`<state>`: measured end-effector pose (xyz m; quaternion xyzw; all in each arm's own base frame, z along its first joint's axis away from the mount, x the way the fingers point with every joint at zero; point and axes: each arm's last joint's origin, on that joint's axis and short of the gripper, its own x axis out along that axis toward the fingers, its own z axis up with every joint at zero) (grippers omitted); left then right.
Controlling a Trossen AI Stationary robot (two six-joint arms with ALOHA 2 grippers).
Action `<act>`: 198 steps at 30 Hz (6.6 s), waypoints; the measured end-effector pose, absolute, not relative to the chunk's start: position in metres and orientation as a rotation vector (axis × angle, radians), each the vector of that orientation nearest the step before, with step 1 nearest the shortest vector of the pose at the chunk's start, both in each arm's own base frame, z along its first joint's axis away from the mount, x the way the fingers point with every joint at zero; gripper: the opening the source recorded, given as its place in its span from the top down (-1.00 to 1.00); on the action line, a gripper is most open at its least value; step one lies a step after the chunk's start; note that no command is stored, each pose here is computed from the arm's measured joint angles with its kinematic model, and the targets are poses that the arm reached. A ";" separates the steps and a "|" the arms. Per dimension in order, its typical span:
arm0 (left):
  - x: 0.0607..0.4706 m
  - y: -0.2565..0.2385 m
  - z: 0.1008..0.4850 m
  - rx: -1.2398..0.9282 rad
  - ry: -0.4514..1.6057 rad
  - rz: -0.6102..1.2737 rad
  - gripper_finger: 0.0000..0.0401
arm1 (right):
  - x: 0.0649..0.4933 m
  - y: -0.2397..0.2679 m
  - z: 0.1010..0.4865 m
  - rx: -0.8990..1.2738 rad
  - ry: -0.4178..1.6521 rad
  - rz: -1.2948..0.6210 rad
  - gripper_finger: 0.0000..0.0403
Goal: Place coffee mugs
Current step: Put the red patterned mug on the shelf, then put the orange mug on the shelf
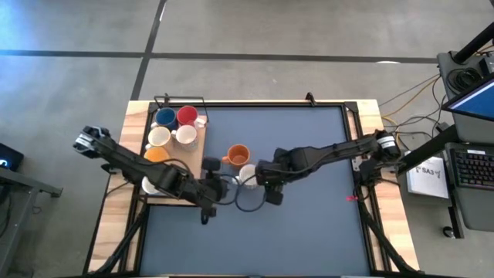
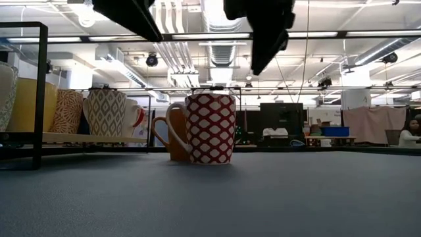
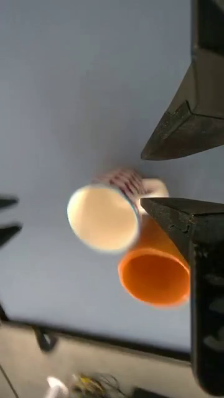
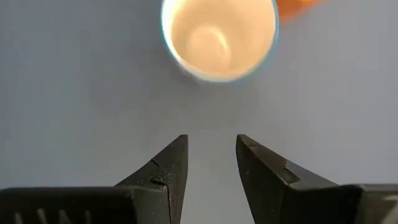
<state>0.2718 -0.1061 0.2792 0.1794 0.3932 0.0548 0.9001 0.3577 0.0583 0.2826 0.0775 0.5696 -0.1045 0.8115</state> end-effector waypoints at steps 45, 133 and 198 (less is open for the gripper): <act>0.358 -0.046 0.201 0.281 0.920 0.003 0.59 | 0.229 0.035 0.273 0.226 1.420 -0.665 0.38; 0.162 -0.022 0.279 -0.049 1.066 0.315 0.47 | 0.208 0.031 0.240 0.357 1.209 -0.612 0.38; 0.309 0.019 0.194 0.306 0.945 0.160 0.64 | 0.164 0.023 0.151 0.385 0.837 -0.367 0.38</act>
